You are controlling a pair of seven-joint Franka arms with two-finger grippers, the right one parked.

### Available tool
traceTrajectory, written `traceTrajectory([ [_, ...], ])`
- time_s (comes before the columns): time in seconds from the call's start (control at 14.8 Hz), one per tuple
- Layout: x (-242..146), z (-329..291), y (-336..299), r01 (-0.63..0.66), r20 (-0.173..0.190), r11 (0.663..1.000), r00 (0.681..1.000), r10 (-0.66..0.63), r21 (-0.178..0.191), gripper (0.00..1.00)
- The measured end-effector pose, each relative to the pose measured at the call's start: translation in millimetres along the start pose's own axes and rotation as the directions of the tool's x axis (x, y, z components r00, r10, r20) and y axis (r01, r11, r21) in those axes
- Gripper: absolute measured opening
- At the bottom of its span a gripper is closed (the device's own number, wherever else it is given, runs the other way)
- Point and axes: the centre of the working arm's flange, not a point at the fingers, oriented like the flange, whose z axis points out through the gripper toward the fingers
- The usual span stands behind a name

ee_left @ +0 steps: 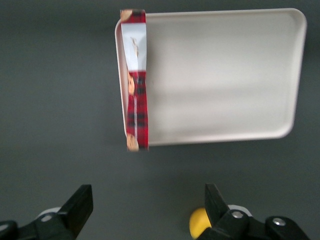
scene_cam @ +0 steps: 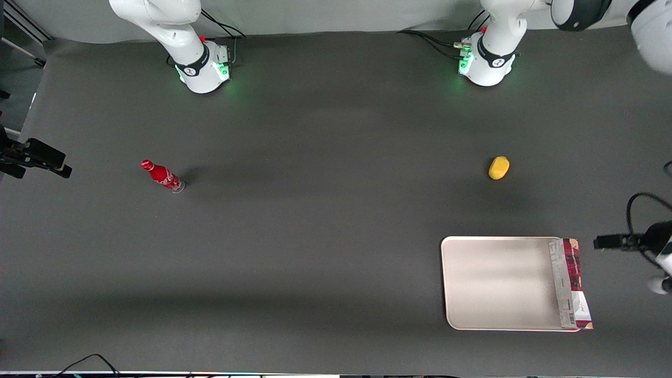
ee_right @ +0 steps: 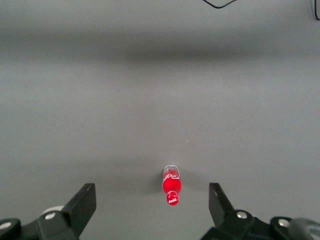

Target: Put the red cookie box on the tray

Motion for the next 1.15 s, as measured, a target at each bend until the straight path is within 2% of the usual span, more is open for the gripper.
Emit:
traceTrajectory([
  [0.13, -36, -51, 16, 0.016, 0.043, 1.000, 0.999, -0.015, -0.018, 1.00],
  [0.2, -53, -74, 26, 0.018, 0.052, 1.000, 0.999, -0.017, -0.026, 1.00],
  [0.34, -86, -103, 52, 0.030, 0.053, 0.999, 0.998, -0.027, -0.041, 1.00],
  [0.47, -120, -111, 80, 0.038, 0.053, 0.998, 0.998, -0.036, -0.040, 1.00],
  [0.67, -169, -95, 122, 0.038, 0.025, 0.999, 0.999, -0.037, -0.003, 1.00],
  [0.81, -194, -80, 134, 0.030, 0.022, 0.999, 0.999, -0.030, 0.018, 1.00],
  [0.94, -206, -74, 133, 0.027, 0.033, 0.999, 0.999, -0.028, 0.032, 1.00],
  [1.15, -206, -78, 125, 0.021, 0.021, 0.997, 1.000, -0.023, 0.080, 1.00],
])
